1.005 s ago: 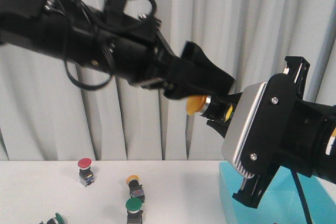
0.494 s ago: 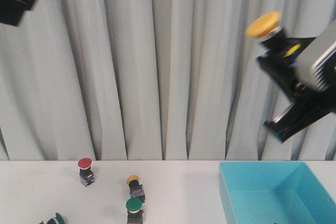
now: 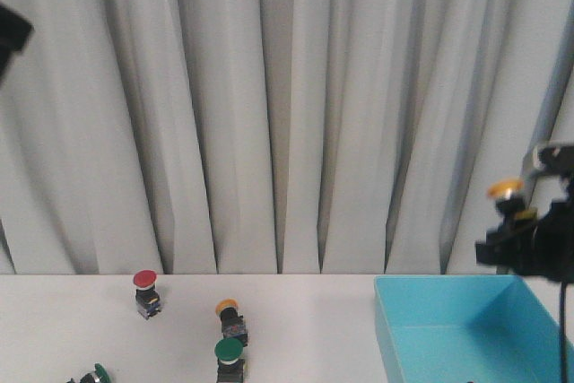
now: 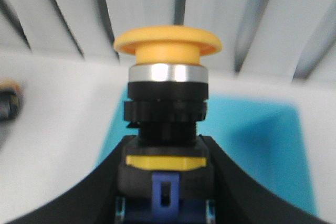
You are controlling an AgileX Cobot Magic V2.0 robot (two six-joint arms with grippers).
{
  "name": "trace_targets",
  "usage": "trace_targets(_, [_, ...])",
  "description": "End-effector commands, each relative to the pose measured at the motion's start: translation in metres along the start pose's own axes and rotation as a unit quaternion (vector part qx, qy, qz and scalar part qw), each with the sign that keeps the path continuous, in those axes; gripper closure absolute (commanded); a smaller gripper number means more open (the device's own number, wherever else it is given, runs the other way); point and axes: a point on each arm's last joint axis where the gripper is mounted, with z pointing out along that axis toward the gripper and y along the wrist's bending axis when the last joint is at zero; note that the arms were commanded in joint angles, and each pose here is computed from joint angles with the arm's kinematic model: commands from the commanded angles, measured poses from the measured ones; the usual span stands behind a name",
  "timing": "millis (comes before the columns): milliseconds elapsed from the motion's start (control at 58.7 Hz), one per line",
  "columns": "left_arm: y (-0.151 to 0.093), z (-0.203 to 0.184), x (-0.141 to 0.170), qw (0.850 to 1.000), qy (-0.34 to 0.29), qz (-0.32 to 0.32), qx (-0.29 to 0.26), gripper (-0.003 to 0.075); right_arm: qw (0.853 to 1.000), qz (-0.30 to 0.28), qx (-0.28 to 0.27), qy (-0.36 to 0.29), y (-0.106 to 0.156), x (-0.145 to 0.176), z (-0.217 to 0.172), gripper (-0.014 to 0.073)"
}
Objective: Pick red and yellow buttons and place in box
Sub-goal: 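Lower the yellow button into the blue box and open the right gripper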
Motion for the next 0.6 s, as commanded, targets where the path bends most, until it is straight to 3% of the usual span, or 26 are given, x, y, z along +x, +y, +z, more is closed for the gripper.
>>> trace_targets(0, [0.000,-0.002,0.004,1.000,-0.007,0.004,-0.009,0.0727,0.999,0.018,-0.005,0.026,-0.005,0.001,0.015,0.0575])
trace_targets(272, [-0.006,0.014,0.013,1.000,0.019,0.010,0.000,0.0727,0.979,0.019,-0.038,0.201,-0.010,0.060,0.085,0.0566])
trace_targets(579, [-0.005,0.010,0.013,1.000,0.016,0.010,-0.001,0.0727,0.961,-0.027,-0.073,0.265,0.000,0.086,0.110,0.0553])
